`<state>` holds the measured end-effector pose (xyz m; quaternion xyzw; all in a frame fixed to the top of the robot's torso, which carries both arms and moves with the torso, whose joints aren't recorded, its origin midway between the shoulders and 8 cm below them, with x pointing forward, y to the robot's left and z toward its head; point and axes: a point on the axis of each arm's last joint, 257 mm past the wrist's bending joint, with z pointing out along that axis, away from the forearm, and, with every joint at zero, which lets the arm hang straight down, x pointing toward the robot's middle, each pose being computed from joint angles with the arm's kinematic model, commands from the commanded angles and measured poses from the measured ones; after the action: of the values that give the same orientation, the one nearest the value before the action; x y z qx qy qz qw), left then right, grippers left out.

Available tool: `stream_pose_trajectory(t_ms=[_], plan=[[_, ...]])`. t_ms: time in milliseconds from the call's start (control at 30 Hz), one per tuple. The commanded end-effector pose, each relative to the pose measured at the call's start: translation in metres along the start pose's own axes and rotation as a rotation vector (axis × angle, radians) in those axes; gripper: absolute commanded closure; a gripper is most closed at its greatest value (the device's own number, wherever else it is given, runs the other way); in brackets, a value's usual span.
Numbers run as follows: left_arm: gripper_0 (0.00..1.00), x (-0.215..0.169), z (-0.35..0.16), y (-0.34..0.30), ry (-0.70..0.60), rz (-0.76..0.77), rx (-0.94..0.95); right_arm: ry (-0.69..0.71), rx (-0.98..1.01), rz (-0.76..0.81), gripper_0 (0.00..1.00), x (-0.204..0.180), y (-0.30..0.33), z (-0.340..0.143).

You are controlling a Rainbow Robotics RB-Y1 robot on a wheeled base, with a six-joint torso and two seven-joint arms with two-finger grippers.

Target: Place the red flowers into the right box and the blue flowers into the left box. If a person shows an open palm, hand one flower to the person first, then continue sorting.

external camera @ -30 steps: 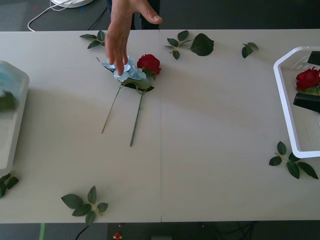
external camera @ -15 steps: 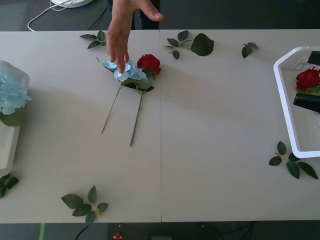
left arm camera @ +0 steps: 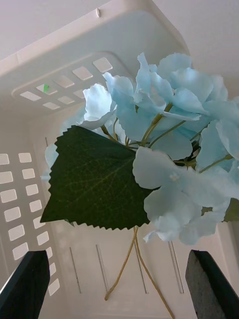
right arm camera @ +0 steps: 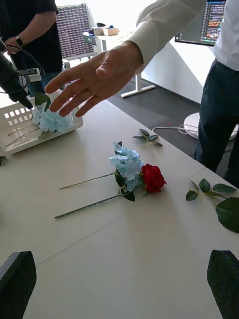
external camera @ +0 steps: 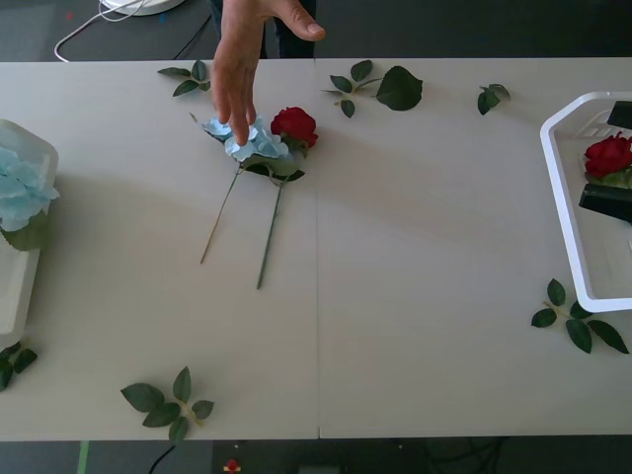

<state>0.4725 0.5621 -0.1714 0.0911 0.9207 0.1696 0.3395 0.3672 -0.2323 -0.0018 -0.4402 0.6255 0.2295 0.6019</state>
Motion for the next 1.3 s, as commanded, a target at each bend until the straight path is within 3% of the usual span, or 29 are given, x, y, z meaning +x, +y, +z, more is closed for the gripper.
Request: stream_pose_trajectory(t_ms=[33, 467, 700, 967, 1300], plan=[[0.21, -0.006, -0.016, 0.033, -0.017, -0.034, -0.071, 0.030, -0.011, -0.002, 0.00, 0.004, 0.002, -0.001], [0.21, 0.005, -0.011, 0.027, 0.002, -0.037, -0.052, 0.030, -0.011, -0.002, 0.00, 0.004, 0.002, -0.001], [0.22, -0.018, -0.029, 0.008, 0.034, 0.026, 0.025, 0.030, -0.011, -0.002, 0.00, 0.004, 0.002, -0.001], [0.21, -0.077, -0.061, -0.062, 0.066, 0.139, 0.190, 0.030, -0.011, -0.002, 0.00, 0.004, 0.002, -0.001], [0.21, -0.139, -0.046, -0.164, 0.099, 0.251, 0.223, 0.030, -0.011, -0.002, 0.00, 0.004, 0.002, -0.001]])
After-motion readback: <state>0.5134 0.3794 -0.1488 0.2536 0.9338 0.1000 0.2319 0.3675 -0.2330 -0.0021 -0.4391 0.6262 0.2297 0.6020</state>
